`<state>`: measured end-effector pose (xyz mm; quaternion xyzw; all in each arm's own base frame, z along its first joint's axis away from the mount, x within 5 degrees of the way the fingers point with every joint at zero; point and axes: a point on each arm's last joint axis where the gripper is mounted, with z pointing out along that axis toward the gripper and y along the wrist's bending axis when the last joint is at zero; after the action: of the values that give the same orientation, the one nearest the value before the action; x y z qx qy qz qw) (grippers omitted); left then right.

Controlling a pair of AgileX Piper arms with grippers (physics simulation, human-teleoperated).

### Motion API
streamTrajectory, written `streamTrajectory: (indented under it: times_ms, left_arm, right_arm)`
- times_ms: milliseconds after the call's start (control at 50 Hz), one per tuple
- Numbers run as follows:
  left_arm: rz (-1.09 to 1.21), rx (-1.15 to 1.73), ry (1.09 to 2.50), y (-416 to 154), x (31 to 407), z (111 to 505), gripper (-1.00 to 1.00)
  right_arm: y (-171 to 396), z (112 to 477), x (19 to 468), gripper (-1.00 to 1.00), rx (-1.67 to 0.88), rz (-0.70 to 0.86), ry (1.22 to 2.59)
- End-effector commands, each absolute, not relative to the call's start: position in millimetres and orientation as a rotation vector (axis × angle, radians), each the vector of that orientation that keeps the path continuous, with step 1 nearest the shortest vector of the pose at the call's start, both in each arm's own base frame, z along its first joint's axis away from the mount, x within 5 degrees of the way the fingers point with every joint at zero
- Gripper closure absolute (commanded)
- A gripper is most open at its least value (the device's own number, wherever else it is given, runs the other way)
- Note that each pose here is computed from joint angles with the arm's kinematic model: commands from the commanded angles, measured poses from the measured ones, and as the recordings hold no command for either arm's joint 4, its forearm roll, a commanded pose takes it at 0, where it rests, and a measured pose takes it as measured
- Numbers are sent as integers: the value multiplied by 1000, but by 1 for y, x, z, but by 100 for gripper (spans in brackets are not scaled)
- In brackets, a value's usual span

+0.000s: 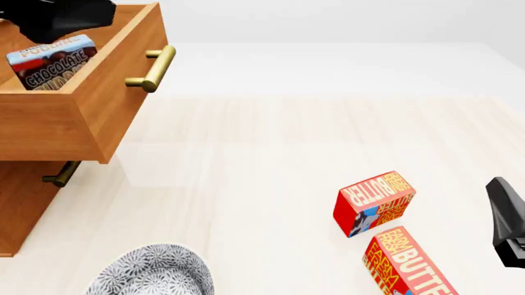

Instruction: Put the chocolate pudding in the top drawer of the cabinet and close it.

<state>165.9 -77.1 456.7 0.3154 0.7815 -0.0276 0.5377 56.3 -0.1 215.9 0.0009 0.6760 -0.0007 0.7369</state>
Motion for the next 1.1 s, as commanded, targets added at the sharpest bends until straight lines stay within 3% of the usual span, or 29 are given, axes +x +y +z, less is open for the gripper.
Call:
streamTrajectory:
  times_ms: [20, 700, 1100]
  left_arm:
    - [-147, 860, 1881, -110, 180, 414, -100]
    - [-278, 876, 2017, -157, 203, 354, -100]
    - [-277, 845, 2085, -152, 204, 319, -100]
  right_arm:
    - [0, 215, 57, -100, 2, 0, 1485]
    - [0, 215, 57, -100, 3, 0, 1485]
    - [0, 215, 57, -100, 3, 0, 1485]
